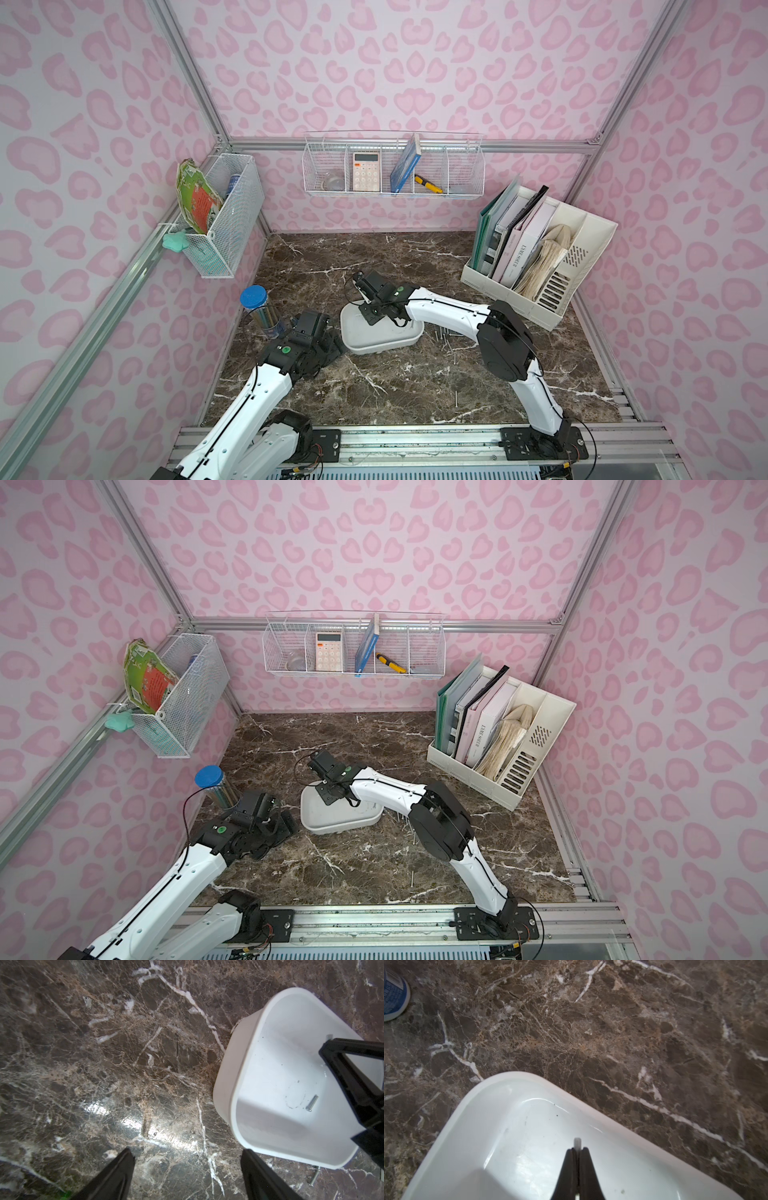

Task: Take out the screws from the storage box
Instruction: Pick up the screw from the storage box, then place the screw at the center of the board.

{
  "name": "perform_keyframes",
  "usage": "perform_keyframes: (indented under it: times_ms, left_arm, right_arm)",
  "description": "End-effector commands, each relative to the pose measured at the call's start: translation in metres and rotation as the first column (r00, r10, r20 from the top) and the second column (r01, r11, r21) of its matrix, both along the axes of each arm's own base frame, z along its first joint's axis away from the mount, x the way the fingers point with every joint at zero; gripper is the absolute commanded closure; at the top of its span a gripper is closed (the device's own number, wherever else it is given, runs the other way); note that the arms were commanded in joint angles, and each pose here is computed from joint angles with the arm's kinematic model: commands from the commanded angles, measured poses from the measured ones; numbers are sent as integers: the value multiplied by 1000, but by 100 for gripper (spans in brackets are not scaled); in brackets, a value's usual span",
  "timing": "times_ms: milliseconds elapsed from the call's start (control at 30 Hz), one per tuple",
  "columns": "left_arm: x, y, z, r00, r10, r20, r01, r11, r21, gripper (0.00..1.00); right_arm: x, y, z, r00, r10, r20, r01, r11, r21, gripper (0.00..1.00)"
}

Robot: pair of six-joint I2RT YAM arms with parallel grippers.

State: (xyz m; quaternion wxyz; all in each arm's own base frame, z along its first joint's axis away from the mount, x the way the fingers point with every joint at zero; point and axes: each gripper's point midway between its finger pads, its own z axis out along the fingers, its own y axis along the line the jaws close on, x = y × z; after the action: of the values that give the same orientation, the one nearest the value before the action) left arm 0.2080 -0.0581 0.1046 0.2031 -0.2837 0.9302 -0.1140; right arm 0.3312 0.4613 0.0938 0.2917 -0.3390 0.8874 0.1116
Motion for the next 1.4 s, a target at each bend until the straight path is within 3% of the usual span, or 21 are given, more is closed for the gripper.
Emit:
perform_keyframes:
  times_ms: [0,300,433,567,867,1100,1367]
  left_arm:
    - [-2,0,3,1000,7,-13,-7,1000,-7,15]
    - [19,-12,8,1000,-8,-6,8,1000,-30,16]
    - [30,-19,8,1000,-17,10,17,998,-53,16]
    - [37,-23,4,1000,-19,-4,19,998,-52,17]
    - [41,-29,-3,999,-37,-17,36,998,-55,19]
    - [36,-25,-2,999,-37,-5,37,999,-36,18]
    - [30,-18,0,999,-43,3,43,999,-4,17]
  right_arm:
    - [3,-25,11,996,-86,14,86,995,-40,100]
    - [-1,-103,52,965,-259,37,259,966,5,100]
    - [-15,-144,52,942,-336,18,336,942,9,100]
    - [-40,-180,26,926,-377,-29,376,926,-29,99]
    - [-90,-197,-40,904,-378,-199,374,926,-55,99]
    - [-104,-201,-64,892,-390,-230,376,921,-105,97]
    - [-107,-210,-67,886,-408,-219,383,911,-152,77]
